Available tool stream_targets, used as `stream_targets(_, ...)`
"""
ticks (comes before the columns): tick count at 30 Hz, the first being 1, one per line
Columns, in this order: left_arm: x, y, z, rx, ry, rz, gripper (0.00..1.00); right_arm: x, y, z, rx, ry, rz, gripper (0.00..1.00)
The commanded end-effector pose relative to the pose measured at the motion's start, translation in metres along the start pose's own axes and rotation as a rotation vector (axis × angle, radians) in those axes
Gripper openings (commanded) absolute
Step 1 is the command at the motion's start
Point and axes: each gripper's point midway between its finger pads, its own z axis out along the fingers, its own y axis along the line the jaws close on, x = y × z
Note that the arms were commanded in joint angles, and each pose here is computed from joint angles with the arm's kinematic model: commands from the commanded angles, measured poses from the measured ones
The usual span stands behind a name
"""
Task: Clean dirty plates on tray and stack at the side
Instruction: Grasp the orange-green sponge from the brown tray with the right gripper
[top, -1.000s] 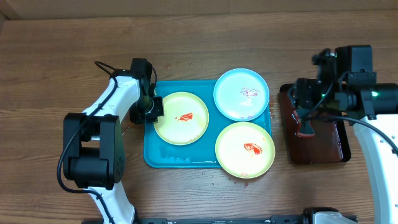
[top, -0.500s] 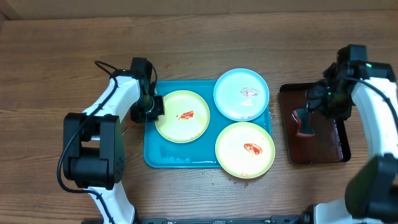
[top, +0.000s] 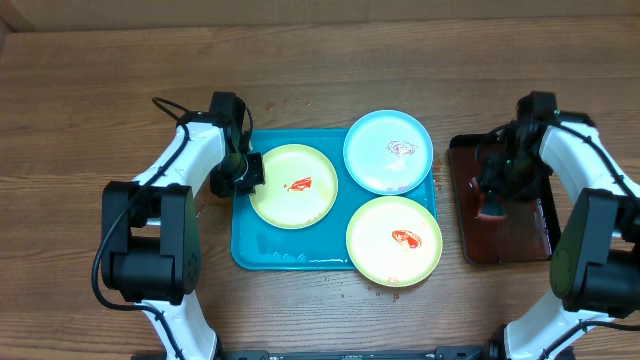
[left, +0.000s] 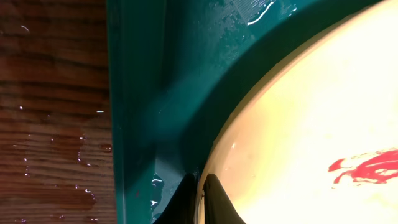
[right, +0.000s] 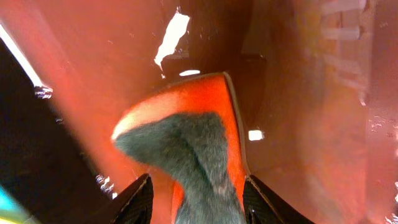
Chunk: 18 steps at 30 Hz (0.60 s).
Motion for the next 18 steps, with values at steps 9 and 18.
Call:
stream_targets(9,-0.001,0.003,0.015,-0.024,0.015,-0.004,0.04,0.009,-0.002,0.018,0.000,0.001,0.016,0.04)
stream_targets(18,-0.002,0.003,0.015,-0.024,0.012,-0.004,0.04,-0.008,0.007,-0.043,-0.010,0.014,0.043,0.04)
